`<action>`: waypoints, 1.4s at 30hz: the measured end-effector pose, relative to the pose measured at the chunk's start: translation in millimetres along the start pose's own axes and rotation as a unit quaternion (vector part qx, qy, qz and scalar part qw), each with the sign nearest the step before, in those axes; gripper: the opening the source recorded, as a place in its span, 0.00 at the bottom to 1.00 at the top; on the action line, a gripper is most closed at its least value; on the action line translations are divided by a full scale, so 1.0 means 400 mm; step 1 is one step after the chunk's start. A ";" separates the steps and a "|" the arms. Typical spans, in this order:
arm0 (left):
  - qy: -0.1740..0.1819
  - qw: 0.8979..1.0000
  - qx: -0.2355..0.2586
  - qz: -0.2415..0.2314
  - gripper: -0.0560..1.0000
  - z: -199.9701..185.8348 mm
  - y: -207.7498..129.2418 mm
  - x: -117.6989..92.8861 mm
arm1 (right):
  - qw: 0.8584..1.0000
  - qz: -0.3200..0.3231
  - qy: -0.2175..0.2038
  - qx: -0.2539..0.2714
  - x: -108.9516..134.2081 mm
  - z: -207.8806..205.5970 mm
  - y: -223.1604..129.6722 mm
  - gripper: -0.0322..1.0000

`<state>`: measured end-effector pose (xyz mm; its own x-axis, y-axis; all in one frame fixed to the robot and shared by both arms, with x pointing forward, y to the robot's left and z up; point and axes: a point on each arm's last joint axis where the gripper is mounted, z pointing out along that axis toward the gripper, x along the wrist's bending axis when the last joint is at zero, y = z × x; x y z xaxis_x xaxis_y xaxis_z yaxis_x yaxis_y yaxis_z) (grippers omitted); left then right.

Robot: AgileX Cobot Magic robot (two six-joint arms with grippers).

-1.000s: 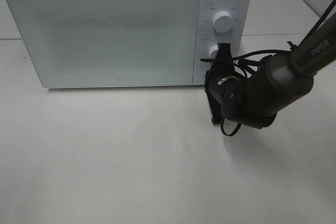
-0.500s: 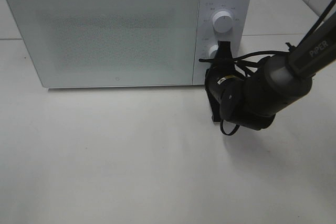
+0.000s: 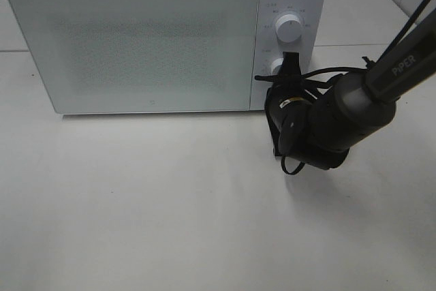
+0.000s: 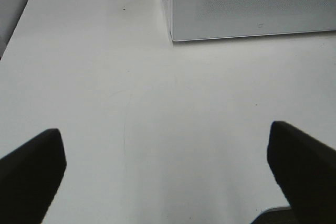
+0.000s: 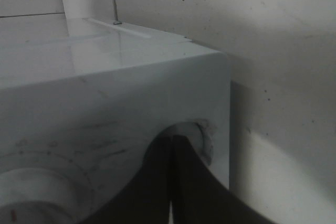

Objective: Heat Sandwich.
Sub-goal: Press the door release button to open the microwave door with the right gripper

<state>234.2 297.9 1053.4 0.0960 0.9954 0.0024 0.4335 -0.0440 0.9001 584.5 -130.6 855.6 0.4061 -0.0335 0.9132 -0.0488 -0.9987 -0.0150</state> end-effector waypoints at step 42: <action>0.000 1.000 0.000 0.000 0.99 0.000 0.000 0.000 | 1.000 0.001 -0.028 0.003 0.010 0.017 -0.004 0.05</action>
<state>234.2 297.9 1053.4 0.0960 0.9954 0.0024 0.4335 -0.0440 0.9001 592.4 -129.6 856.3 0.4558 -0.0374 0.8893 -0.0450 -0.9988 -0.0189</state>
